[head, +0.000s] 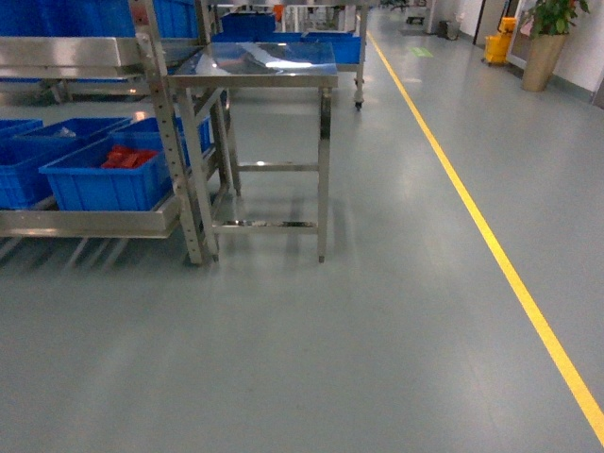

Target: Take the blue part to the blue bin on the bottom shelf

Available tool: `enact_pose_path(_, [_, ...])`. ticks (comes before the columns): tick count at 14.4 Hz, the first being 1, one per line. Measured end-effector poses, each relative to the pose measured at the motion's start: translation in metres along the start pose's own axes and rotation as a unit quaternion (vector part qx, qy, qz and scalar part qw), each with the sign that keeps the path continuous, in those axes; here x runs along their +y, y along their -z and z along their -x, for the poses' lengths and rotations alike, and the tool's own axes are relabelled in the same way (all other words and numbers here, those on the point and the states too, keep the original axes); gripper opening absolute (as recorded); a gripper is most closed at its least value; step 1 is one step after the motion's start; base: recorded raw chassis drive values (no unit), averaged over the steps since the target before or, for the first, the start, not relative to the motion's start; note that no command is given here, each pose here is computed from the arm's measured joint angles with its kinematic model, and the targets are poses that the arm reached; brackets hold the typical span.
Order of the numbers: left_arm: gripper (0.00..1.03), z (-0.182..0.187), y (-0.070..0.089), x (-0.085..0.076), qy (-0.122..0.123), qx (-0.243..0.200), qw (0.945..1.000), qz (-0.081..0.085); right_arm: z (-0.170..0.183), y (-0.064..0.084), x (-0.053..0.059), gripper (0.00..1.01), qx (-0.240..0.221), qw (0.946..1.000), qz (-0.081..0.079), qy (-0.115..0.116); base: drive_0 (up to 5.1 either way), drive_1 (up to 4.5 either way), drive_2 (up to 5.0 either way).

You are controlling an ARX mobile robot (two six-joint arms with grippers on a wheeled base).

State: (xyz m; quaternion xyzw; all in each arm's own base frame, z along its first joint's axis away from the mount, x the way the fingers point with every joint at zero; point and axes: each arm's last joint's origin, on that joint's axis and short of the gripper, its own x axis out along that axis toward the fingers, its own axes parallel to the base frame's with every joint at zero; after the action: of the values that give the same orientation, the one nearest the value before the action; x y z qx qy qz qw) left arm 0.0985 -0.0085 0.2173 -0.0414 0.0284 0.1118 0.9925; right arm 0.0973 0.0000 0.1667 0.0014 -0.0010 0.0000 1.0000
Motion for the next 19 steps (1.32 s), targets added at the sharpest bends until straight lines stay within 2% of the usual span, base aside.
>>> enact_pose_path(19, [0.43, 0.0001, 0.0, 0.0, 0.0, 0.0, 1.0, 0.0, 0.0, 0.0003, 0.0, 0.98, 0.002, 1.0, 0.0, 0.0, 0.0, 4.31, -4.4])
